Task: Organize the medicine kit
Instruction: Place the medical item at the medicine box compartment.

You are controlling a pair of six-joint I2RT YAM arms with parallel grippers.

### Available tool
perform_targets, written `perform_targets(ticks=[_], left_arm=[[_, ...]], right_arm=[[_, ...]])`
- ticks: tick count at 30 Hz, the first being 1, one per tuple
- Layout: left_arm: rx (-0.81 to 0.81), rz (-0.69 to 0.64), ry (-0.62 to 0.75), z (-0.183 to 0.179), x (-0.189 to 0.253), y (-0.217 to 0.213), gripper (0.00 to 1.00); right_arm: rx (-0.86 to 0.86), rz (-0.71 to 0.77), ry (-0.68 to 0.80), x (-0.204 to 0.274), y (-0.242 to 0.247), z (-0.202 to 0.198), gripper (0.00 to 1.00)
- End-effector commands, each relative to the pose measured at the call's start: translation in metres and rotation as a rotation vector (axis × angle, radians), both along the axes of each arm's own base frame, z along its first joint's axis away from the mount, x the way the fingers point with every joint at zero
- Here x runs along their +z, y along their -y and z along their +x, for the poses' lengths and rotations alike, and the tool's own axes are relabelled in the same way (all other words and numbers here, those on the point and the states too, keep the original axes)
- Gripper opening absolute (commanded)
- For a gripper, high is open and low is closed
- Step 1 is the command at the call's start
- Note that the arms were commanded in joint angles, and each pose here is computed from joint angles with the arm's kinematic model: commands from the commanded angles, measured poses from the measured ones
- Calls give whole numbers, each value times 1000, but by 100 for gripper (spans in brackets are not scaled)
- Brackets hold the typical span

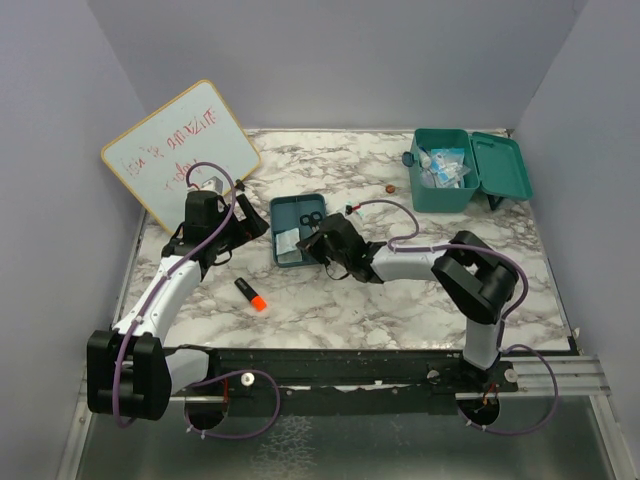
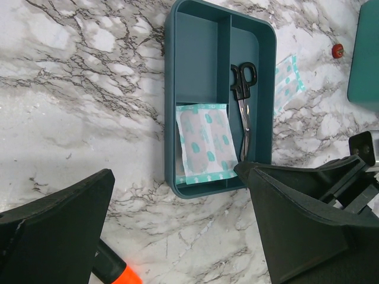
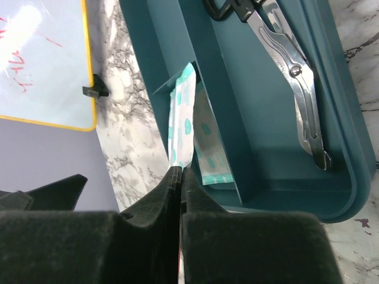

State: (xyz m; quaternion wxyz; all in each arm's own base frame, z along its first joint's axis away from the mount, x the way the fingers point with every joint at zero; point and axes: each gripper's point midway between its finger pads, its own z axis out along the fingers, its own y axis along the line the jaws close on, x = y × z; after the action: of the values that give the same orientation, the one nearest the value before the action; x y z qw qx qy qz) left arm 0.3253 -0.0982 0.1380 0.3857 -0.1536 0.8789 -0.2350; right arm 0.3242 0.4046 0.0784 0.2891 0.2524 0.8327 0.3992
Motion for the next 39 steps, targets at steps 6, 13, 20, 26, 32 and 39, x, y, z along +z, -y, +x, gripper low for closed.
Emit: perform_targets(ticks=[6, 13, 20, 26, 32, 39], left_arm=[[-3, 14, 19, -2, 3, -3, 96], [-8, 10, 13, -1, 2, -2, 96], [-11, 10, 12, -1, 1, -2, 95], [-13, 8, 10, -1, 1, -1, 96], [-34, 3, 17, -3, 3, 1, 95], [-94, -30, 54, -13, 12, 11, 94]], right_arm=[[-30, -37, -10, -9, 0, 2, 16], [-39, -79, 14, 2, 11, 1, 24], [8, -103, -3, 2, 15, -12, 28], [69, -102, 9, 3, 8, -16, 28], [55, -216, 131, 29, 28, 1, 30], [115, -464, 180, 36, 89, 46, 39]])
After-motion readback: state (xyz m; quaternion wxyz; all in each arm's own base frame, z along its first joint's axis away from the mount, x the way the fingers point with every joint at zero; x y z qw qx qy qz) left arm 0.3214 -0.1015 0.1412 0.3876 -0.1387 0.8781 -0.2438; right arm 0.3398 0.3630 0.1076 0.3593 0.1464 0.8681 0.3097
